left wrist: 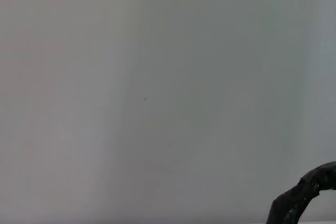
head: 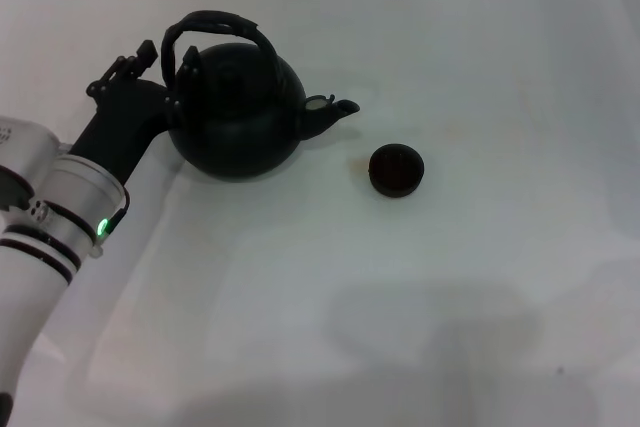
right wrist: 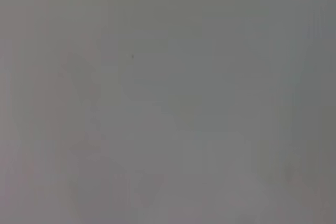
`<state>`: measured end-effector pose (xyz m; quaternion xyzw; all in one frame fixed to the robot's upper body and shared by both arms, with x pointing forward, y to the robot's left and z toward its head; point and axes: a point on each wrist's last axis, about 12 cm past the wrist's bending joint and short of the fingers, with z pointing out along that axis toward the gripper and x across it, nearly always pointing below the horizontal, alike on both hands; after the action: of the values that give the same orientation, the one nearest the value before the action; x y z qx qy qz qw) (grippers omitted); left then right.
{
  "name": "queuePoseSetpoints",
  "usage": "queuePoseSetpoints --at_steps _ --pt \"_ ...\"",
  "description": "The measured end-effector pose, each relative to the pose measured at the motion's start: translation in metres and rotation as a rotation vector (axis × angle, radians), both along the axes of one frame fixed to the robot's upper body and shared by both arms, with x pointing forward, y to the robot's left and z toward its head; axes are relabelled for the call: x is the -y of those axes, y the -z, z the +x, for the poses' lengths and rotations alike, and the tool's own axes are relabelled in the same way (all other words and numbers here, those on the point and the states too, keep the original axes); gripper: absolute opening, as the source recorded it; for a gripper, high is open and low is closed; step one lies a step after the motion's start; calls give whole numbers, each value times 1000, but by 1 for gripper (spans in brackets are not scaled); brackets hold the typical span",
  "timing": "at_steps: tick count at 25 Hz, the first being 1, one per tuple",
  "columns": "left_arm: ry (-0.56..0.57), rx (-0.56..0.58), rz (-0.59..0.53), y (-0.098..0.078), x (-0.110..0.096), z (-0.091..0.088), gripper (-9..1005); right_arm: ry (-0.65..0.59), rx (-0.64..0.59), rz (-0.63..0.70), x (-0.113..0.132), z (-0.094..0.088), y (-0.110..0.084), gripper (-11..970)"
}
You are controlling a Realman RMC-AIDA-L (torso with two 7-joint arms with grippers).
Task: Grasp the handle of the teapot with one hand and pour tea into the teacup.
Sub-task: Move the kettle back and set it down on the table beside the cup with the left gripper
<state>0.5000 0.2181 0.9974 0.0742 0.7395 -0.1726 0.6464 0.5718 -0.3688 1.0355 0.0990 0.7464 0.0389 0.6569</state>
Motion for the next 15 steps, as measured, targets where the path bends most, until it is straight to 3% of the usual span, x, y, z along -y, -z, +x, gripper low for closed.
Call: queuePoseSetpoints --at_steps 9,15 --pt "6 31 -4 2 -9 -14 612 0 -1 0 0 0 0 842" --pt "-51 104 -27 1 -28 -38 779 -7 -2 -9 -1 0 0 842"
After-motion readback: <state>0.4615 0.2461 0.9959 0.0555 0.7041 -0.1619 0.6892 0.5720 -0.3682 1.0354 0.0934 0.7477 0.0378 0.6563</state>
